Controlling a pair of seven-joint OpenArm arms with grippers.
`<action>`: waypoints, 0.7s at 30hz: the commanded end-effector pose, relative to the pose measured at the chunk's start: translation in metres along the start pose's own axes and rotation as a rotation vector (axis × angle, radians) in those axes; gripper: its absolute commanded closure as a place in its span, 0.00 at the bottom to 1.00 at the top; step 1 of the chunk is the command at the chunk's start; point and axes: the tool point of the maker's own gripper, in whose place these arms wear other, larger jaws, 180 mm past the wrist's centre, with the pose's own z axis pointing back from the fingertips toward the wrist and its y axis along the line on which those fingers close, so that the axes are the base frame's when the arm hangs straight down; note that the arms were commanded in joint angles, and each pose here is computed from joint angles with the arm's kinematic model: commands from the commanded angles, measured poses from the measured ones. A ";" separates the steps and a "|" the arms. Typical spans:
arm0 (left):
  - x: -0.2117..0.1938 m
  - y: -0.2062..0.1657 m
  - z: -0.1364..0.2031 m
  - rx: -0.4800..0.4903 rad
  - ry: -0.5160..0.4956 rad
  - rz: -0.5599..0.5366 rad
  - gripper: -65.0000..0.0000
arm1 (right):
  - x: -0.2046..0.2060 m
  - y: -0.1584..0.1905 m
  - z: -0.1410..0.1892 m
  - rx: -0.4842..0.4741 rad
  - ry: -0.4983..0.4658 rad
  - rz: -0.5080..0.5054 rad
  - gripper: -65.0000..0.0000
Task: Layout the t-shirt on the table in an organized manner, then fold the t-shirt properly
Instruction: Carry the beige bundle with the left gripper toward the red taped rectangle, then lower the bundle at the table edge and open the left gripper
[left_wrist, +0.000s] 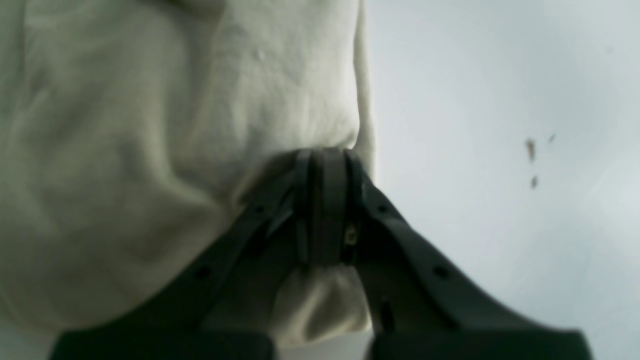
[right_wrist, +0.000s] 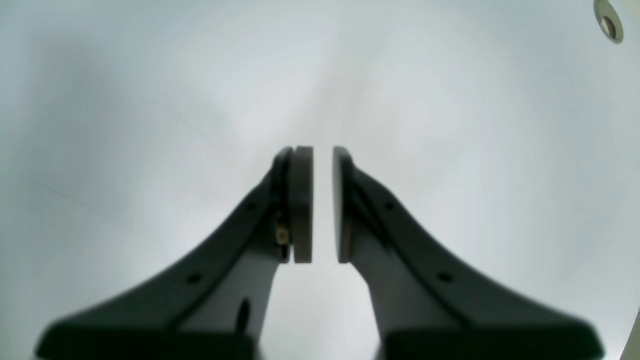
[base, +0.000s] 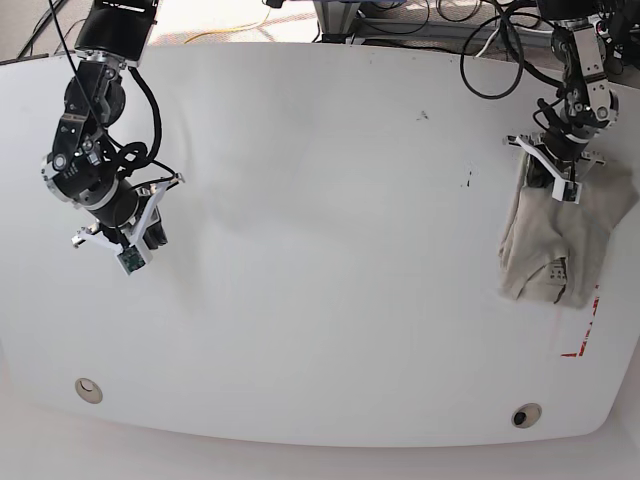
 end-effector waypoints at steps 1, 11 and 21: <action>0.001 0.005 0.010 -0.002 0.001 -0.042 0.98 | 0.019 -0.008 0.008 -0.028 -0.059 0.025 0.90; 0.063 -0.025 0.024 -0.048 -0.150 -0.126 0.98 | 0.020 -0.009 0.009 -0.031 -0.064 0.028 0.90; 0.143 -0.021 -0.006 -0.041 -0.225 -0.108 0.98 | 0.021 -0.008 0.009 -0.030 -0.065 0.027 0.90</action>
